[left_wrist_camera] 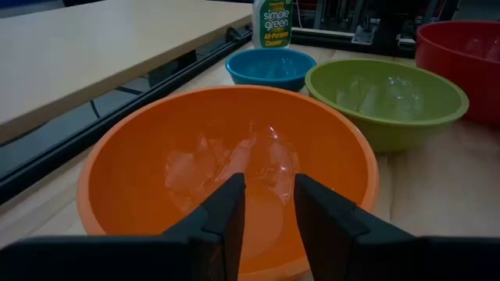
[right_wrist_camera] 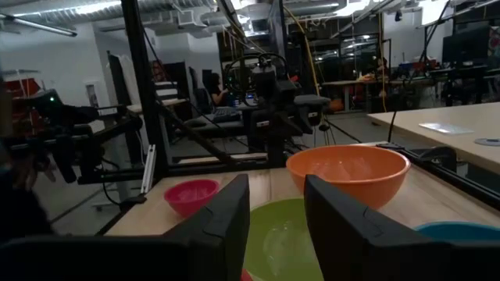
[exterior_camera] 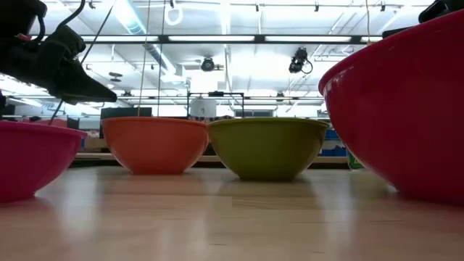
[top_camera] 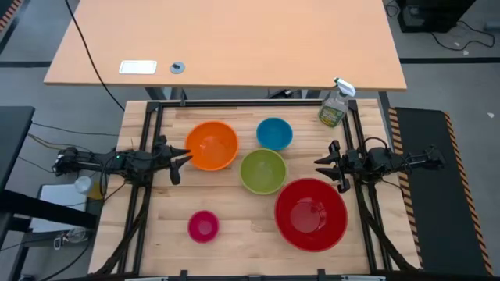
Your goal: Nest bowls inside each other by size order
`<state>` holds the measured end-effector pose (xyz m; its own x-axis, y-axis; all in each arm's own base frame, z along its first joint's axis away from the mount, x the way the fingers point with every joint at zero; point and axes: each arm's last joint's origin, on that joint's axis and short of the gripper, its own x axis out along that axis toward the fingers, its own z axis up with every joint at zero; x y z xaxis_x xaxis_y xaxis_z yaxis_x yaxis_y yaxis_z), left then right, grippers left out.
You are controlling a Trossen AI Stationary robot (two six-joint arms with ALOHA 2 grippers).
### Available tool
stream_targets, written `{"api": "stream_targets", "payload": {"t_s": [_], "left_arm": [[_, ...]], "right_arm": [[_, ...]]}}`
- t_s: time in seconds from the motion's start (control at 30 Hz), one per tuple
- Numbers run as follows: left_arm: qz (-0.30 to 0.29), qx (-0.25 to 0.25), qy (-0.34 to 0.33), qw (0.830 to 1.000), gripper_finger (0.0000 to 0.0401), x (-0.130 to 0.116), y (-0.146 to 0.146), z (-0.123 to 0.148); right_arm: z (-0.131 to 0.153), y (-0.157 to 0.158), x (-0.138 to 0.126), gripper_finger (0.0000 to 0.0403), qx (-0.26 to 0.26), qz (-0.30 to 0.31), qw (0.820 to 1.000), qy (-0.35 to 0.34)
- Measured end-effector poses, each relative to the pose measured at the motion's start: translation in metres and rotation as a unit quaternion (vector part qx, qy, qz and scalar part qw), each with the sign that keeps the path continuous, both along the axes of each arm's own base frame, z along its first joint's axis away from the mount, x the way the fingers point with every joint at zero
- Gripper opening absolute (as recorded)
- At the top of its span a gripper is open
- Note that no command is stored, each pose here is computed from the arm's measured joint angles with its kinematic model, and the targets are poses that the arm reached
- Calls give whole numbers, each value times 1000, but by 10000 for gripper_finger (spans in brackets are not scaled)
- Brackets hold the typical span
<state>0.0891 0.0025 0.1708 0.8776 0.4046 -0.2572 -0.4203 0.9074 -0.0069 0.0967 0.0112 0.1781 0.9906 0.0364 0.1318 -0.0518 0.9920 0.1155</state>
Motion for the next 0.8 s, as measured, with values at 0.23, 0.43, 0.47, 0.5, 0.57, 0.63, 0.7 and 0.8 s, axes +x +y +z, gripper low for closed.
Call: {"api": "stream_targets", "payload": {"t_s": [0.23, 0.43, 0.47, 0.5, 0.57, 0.63, 0.7, 0.8], "left_arm": [[-22, 121, 55, 991, 114, 0, 1, 0], [-30, 151, 68, 986, 114, 0, 1, 1], [-30, 152, 68, 986, 114, 0, 1, 1], [-31, 153, 68, 985, 114, 0, 1, 1], [-30, 153, 64, 986, 114, 0, 1, 1], [-19, 119, 21, 992, 114, 2, 0, 6], [1, 53, -64, 997, 114, 3, 0, 17], [20, -67, -205, 976, 114, 4, 0, 34]], "right_arm": [[0, 0, 0, 132, 0, 0, 1000, 0], [10, -4, -2, 132, 17, -62, 997, -53], [14, -5, -3, 132, 23, -75, 994, -70], [17, -6, -4, 132, 31, -86, 992, -90], [28, -8, -9, 132, 51, -112, 982, -145], [37, -11, -14, 132, 59, -146, 968, -194], [45, -14, -20, 132, 65, -185, 951, -240], [56, -19, -33, 132, 89, -245, 915, -307]]}}
